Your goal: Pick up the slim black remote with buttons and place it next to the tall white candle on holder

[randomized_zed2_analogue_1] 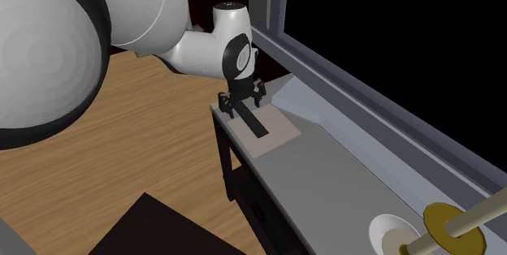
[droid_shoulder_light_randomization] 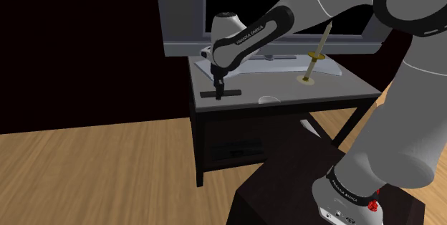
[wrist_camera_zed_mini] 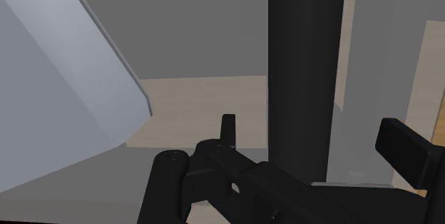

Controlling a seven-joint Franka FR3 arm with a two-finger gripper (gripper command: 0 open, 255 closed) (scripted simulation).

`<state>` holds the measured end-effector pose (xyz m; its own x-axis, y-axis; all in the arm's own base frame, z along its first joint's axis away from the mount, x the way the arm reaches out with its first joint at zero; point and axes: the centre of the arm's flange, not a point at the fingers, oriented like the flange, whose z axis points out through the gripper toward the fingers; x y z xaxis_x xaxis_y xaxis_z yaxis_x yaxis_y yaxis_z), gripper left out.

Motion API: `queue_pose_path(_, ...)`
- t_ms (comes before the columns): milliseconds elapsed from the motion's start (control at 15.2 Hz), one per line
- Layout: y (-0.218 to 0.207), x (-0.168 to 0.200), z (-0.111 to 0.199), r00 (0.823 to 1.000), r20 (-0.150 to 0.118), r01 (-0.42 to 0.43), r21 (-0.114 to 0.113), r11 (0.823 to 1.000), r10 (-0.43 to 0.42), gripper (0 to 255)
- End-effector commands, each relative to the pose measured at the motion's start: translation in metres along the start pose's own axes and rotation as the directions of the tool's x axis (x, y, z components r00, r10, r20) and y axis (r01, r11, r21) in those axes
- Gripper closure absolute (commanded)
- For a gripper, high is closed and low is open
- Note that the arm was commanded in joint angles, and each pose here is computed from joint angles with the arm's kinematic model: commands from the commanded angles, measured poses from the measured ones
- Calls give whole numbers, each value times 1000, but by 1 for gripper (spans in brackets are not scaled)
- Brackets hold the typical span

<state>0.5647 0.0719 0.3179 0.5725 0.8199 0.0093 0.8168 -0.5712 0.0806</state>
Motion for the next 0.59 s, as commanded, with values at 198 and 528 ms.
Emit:
queue_pose_path(198, 0, 0, 3, 1000, 0, 0, -1, 1000, 0, 0)
queue_pose_path(528, 0, 0, 3, 1000, 0, 0, 0, 1000, 0, 255)
